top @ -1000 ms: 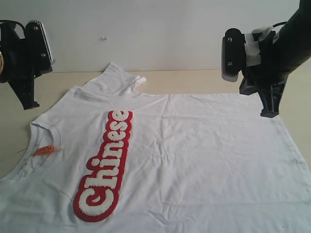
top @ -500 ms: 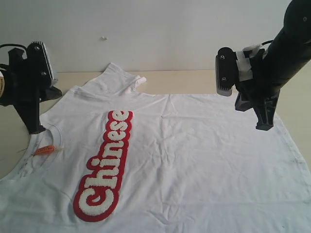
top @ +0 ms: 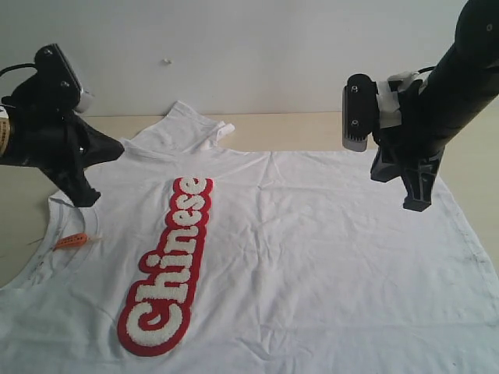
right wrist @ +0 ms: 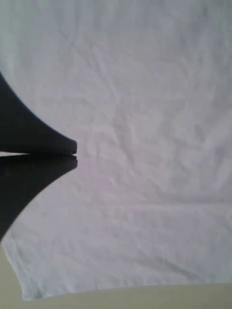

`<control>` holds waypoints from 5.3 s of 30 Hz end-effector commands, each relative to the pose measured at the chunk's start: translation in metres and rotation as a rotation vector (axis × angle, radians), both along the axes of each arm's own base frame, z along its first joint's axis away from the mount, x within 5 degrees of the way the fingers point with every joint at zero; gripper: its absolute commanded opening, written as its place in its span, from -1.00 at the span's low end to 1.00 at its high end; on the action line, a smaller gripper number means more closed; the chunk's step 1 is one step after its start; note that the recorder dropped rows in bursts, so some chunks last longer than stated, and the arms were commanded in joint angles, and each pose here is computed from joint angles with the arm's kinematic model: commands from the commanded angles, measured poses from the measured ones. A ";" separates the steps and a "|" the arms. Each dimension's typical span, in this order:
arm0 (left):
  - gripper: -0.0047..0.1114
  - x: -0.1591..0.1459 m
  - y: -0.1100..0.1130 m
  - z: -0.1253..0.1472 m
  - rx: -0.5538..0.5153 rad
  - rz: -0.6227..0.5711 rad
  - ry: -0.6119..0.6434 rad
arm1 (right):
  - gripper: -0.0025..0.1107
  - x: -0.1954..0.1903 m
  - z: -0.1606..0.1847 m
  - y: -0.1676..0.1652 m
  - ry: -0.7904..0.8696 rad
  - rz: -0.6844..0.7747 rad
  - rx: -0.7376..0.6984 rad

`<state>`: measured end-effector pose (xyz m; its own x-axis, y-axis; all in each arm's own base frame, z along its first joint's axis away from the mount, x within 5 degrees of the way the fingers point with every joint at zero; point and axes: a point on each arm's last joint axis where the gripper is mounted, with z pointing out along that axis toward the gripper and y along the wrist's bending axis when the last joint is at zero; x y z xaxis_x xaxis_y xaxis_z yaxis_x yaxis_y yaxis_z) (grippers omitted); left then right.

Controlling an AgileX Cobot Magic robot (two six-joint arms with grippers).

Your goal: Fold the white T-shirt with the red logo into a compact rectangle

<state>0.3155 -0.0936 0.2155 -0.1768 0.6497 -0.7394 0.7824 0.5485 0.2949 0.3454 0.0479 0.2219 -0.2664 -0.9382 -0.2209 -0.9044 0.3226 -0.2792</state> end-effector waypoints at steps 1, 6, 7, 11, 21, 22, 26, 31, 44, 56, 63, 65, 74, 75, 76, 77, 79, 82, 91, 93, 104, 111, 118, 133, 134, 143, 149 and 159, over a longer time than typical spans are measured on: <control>-0.92 0.000 0.002 0.006 -0.223 0.224 0.169 | -0.96 0.000 0.003 0.001 0.001 -0.023 0.020; -0.92 0.018 0.022 0.034 -0.447 0.426 0.228 | -0.96 -0.003 0.005 0.006 0.025 -0.053 0.091; -0.92 0.024 0.030 0.044 -0.521 0.473 0.246 | -0.96 -0.003 0.006 0.007 0.024 -0.057 0.100; -0.92 0.044 0.066 0.075 -0.743 0.536 0.317 | -0.96 -0.004 0.009 0.008 0.015 -0.059 0.111; -0.92 0.054 0.107 0.124 -0.792 0.222 0.287 | -0.96 -0.004 0.010 0.008 0.003 -0.060 0.112; -0.92 0.053 0.102 0.122 -0.745 0.155 0.249 | -0.96 -0.004 0.010 0.008 0.003 -0.060 0.112; -0.92 0.060 0.086 0.106 -0.650 0.032 0.192 | -0.96 -0.004 0.011 0.007 0.001 -0.055 0.104; -0.92 0.068 0.069 0.088 -0.534 -0.101 0.094 | -0.96 -0.001 0.011 0.006 -0.031 -0.051 0.097; -0.92 0.072 0.039 0.071 0.111 -0.270 -0.444 | -0.96 0.002 0.012 0.002 -0.067 -0.025 0.036; -0.92 0.051 0.039 0.003 0.195 -0.135 -0.221 | -0.96 -0.002 0.009 -0.005 -0.032 0.076 -0.084; -0.92 0.016 0.042 -0.029 0.263 -0.121 -0.114 | -0.96 -0.002 0.007 -0.005 -0.023 0.076 -0.084; -0.92 0.010 0.045 -0.027 0.270 -0.086 -0.109 | -0.96 -0.002 0.007 -0.005 -0.023 0.076 -0.084; -0.87 -0.004 0.042 0.012 0.172 -0.023 -0.166 | -0.96 -0.002 0.008 0.003 -0.015 0.027 0.021; -0.77 -0.005 0.042 0.013 0.156 -0.008 -0.159 | -0.96 -0.002 0.008 0.003 -0.015 0.023 0.028; -0.64 -0.005 0.042 0.015 0.139 0.008 -0.151 | -0.96 -0.003 0.008 0.003 -0.012 0.023 0.031; -0.50 -0.006 0.041 0.016 0.134 0.007 -0.153 | -0.96 -0.003 0.008 0.004 -0.007 0.023 0.032; -0.01 -0.006 0.041 0.017 0.132 0.005 -0.154 | -0.96 -0.003 0.008 0.004 -0.006 0.023 0.032; 0.62 -0.006 0.041 0.017 0.134 0.008 -0.154 | -0.96 -0.003 0.008 0.004 -0.006 0.023 0.032; 0.89 -0.006 0.042 0.016 0.139 0.010 -0.156 | -0.96 -0.002 0.009 0.006 -0.020 0.005 0.065; 0.89 -0.006 0.042 0.016 0.139 0.010 -0.156 | -0.96 -0.001 0.009 0.006 -0.022 -0.015 0.072; 0.89 -0.008 0.038 0.018 0.050 0.030 -0.106 | -0.96 -0.001 0.009 0.006 -0.018 -0.037 0.080; 0.89 -0.018 0.031 0.032 -0.024 -0.029 -0.113 | -0.96 -0.001 0.009 0.006 -0.018 -0.037 0.080; 0.89 -0.023 0.033 0.029 -0.126 0.129 -0.306 | -0.96 -0.001 0.009 0.006 -0.018 -0.037 0.080; -0.02 -0.052 0.029 -0.001 0.482 0.029 -0.292 | -0.96 -0.001 0.009 0.006 -0.018 -0.037 0.080; -0.12 -0.054 0.029 0.001 0.492 0.026 -0.289 | -0.96 -0.001 0.009 0.006 -0.018 -0.037 0.080; -0.92 -0.064 0.042 -0.014 0.745 -0.100 -0.108 | -0.96 -0.001 0.009 0.006 -0.018 -0.037 0.080; -0.92 -0.060 0.037 -0.012 0.662 -0.062 -0.156 | -0.96 -0.001 0.009 0.006 -0.018 -0.037 0.080; -0.92 -0.059 0.036 -0.009 0.620 -0.029 -0.164 | -0.96 -0.001 0.009 0.006 -0.018 -0.037 0.080</control>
<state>0.2555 -0.0553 0.2039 -0.0605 0.9757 -0.2105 0.7228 0.1883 0.6649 0.3431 0.0526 0.2282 -0.2981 -0.9096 -0.2896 -0.8913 0.3738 -0.2568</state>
